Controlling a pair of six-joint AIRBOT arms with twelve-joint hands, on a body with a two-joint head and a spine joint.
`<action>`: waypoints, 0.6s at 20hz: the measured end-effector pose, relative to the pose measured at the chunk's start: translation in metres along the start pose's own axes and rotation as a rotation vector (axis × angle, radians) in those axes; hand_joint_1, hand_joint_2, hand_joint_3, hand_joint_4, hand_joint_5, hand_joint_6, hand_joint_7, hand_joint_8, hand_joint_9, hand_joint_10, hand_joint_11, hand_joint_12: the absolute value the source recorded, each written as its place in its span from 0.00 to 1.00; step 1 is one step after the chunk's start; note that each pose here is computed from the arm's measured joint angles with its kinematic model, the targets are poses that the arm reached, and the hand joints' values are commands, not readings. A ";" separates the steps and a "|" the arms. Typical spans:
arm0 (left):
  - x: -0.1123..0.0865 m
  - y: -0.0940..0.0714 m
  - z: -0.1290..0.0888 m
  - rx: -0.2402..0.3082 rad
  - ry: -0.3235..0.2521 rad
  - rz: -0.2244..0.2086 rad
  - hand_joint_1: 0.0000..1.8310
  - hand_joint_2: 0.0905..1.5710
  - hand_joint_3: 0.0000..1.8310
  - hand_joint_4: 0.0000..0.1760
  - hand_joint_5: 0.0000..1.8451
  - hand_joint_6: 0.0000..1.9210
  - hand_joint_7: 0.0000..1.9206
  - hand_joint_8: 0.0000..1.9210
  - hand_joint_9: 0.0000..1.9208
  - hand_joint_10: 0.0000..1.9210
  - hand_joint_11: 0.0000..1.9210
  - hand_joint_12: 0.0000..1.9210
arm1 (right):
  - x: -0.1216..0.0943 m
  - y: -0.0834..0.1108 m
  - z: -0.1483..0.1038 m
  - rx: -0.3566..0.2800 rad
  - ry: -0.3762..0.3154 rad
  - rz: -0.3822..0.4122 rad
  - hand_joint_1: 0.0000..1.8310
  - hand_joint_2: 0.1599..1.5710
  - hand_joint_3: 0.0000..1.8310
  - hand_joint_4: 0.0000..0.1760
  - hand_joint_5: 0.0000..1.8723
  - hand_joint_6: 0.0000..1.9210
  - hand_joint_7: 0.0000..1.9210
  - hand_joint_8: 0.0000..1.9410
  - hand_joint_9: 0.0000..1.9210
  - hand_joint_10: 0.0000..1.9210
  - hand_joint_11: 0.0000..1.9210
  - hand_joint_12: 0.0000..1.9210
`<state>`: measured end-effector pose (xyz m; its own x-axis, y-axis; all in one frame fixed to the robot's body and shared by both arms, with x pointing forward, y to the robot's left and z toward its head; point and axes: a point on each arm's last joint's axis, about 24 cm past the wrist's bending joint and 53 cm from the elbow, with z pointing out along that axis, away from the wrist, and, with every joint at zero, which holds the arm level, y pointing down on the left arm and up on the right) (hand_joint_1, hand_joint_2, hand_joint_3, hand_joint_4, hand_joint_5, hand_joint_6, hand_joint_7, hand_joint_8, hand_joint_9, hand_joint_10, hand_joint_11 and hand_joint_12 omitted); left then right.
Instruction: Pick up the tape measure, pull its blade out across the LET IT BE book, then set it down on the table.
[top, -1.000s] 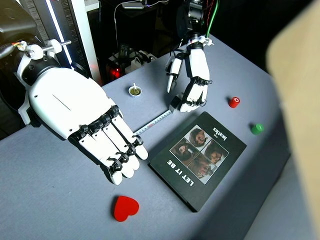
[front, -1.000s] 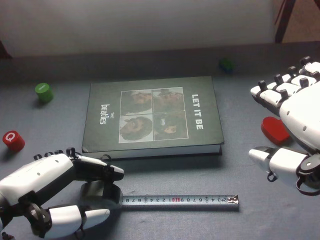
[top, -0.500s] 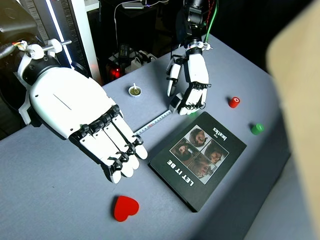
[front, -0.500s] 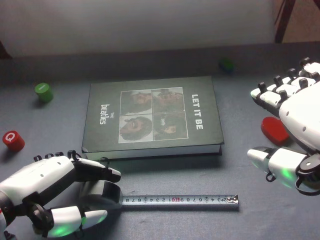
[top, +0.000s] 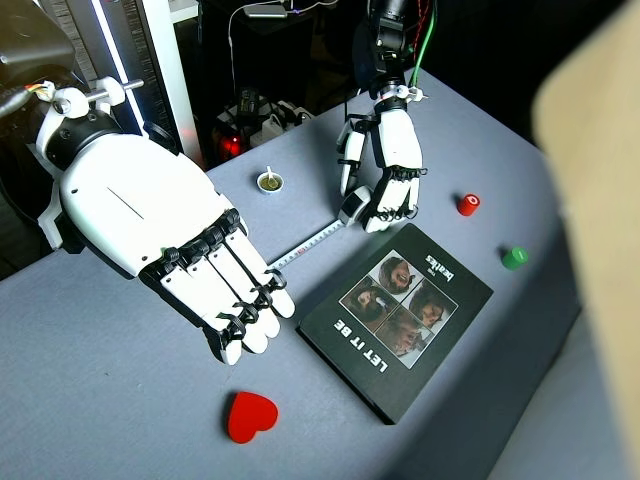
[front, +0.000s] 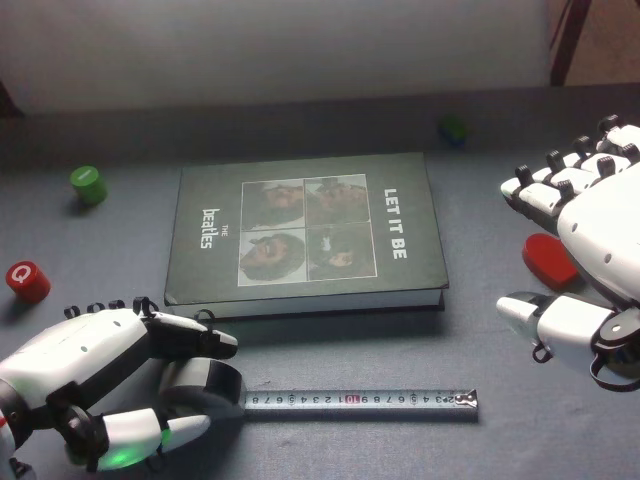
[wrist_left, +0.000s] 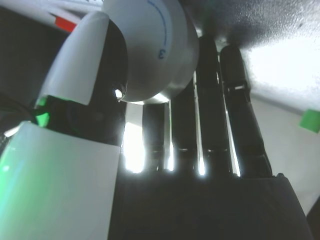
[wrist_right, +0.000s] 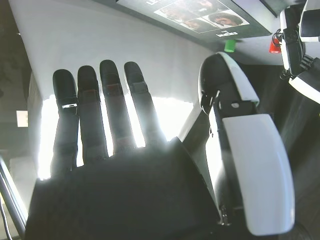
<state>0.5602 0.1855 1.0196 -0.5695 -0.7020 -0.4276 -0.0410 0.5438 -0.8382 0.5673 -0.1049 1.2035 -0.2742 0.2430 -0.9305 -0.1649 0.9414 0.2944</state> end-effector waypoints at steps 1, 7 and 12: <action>0.000 0.000 0.000 0.003 -0.007 -0.004 0.61 0.69 0.00 0.00 0.43 0.01 0.46 0.00 0.46 0.02 0.32 0.48 | 0.000 0.001 0.000 -0.002 0.001 -0.005 0.08 0.77 0.00 0.00 0.12 0.00 0.14 0.00 0.13 0.00 0.00 0.46; -0.001 -0.003 -0.001 0.015 -0.015 0.007 0.76 0.66 0.00 0.00 0.58 0.27 0.54 0.47 0.57 0.59 0.54 0.51 | 0.002 0.004 0.000 -0.016 0.009 -0.012 0.06 0.79 0.00 0.00 0.13 0.00 0.15 0.00 0.14 0.00 0.00 0.46; 0.000 -0.003 -0.001 0.006 -0.011 -0.028 0.76 0.66 0.00 0.00 0.56 0.30 0.57 0.43 0.56 0.61 0.53 0.52 | 0.000 0.007 0.000 -0.025 0.004 -0.015 0.07 0.78 0.00 0.00 0.14 0.00 0.17 0.00 0.15 0.00 0.00 0.48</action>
<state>0.5599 0.1848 1.0222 -0.5592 -0.7217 -0.4079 -0.0520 0.5216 -0.8516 0.5664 -0.0987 1.2059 -0.2756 0.2277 -0.9339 -0.1924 0.9388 0.2857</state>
